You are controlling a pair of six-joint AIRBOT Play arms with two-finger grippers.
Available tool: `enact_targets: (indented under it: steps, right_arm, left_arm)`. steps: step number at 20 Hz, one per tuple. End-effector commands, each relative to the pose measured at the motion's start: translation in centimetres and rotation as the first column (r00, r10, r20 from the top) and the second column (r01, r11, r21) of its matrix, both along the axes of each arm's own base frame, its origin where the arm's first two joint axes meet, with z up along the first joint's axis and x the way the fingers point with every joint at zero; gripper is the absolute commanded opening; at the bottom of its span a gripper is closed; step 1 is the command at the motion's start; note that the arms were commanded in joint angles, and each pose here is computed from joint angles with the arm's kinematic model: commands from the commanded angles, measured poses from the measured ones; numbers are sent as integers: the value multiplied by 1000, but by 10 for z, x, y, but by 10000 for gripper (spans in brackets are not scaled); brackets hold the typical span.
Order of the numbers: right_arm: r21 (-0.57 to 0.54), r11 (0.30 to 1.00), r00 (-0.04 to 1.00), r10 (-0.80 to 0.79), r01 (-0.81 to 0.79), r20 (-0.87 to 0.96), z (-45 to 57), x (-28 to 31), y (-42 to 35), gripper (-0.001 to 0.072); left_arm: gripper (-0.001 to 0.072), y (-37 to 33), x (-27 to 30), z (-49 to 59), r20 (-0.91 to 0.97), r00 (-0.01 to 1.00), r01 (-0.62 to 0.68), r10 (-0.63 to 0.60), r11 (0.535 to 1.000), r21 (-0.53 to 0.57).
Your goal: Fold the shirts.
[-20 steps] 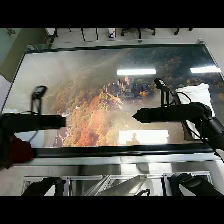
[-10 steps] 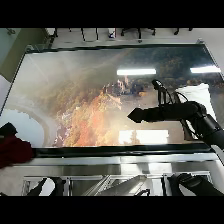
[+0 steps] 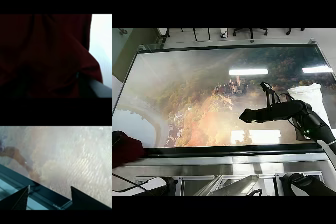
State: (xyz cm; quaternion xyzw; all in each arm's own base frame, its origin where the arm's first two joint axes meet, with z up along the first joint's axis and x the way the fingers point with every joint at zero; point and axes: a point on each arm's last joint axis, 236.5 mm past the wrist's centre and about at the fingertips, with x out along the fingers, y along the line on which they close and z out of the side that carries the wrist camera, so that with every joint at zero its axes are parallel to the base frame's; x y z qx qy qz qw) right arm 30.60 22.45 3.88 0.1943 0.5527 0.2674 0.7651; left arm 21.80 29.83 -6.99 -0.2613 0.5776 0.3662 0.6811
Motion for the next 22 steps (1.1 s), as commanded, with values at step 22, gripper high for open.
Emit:
enact_targets:
  steps: [22]
  right_arm:
    - [92,989,988,-126,118,85,55,11,-36,578]
  left_arm:
    - [15,-490,168,204,303,222,949,-927,277,153]
